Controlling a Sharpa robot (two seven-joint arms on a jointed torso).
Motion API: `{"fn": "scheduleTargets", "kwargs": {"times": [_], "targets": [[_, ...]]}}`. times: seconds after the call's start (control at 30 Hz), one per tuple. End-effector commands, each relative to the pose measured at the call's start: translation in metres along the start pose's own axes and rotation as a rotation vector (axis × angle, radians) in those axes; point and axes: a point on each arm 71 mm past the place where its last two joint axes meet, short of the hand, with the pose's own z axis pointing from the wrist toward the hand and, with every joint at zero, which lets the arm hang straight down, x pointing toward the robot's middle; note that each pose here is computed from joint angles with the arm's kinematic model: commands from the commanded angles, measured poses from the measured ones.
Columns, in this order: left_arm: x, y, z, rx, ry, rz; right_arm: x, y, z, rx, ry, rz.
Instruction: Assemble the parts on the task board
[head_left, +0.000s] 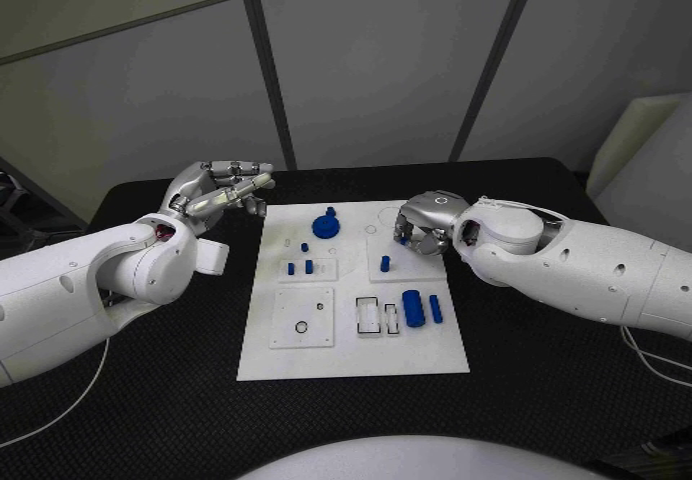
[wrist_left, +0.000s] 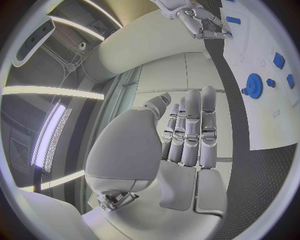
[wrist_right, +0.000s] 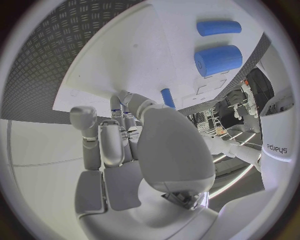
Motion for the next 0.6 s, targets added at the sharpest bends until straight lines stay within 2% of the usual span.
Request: {"fn": "scheduleTargets", "kwargs": {"times": [0.03,0.43,0.6], "targets": [[0.0003,-0.0006,0.0006,-0.001,0.009,-0.009,-0.005,0.002,-0.001,-0.006,-0.052,-0.007],[-0.0011,0.0005,0.0012,-0.010,0.004,-0.007,-0.015,0.005,-0.016,-0.016,-0.115,0.021],[-0.0019,0.0010,0.0014,-0.013,0.002,-0.006,-0.025,0.013,-0.023,-0.035,-0.144,0.046]]}}
